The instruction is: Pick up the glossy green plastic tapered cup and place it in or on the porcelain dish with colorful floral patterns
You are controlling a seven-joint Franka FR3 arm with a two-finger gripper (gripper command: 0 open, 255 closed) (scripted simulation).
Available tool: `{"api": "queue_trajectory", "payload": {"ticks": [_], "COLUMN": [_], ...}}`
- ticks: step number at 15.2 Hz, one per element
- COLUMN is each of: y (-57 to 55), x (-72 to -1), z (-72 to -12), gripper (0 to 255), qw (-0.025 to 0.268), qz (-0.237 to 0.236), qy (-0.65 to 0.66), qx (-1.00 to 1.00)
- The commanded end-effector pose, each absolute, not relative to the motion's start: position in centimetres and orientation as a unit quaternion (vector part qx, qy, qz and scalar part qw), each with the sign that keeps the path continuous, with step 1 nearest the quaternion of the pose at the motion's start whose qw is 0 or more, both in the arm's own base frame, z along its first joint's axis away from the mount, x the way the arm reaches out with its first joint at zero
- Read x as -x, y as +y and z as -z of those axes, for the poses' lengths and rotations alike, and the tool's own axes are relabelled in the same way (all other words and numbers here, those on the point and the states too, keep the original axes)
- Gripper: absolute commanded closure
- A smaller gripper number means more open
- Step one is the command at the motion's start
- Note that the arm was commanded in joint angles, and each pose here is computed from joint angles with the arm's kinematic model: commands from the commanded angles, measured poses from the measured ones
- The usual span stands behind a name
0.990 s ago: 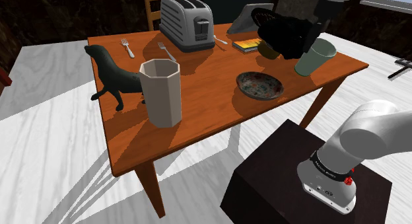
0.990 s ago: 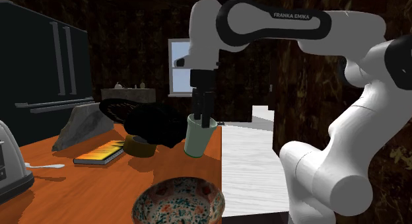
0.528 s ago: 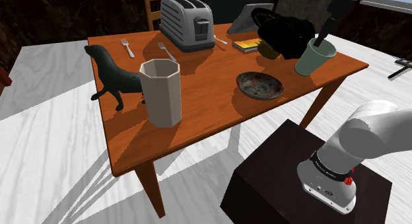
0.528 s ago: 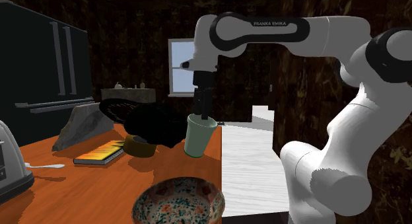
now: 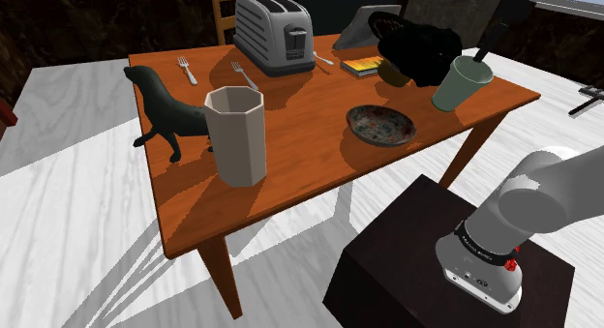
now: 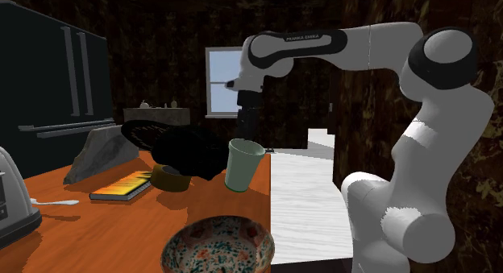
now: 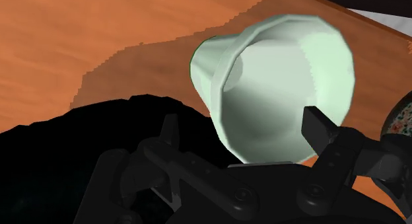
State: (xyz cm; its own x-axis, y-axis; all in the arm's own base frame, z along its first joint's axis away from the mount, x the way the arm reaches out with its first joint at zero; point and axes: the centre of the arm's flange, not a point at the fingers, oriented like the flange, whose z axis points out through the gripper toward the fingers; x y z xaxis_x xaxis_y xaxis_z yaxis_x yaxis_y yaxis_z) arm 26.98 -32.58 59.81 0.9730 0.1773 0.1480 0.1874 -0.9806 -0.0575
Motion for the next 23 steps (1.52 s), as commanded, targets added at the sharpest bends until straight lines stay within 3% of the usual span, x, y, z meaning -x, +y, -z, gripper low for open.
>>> {"api": "queue_trajectory", "payload": {"ticks": [1, 15, 16, 23], "y": [-33.8, -33.4, -33.4, -33.4], "x": [-27.0, -27.5, -27.5, -27.5], "z": [-59.3, -55.9, -55.9, -55.9], "gripper": [0, 0, 255, 255], "qw": [0.038, 0.038, 0.038, 0.038], "qz": [0.074, 0.074, 0.074, 0.074], "qy": [-0.092, -0.092, -0.092, -0.092], "qx": [0.992, 0.992, 0.992, 0.992]}}
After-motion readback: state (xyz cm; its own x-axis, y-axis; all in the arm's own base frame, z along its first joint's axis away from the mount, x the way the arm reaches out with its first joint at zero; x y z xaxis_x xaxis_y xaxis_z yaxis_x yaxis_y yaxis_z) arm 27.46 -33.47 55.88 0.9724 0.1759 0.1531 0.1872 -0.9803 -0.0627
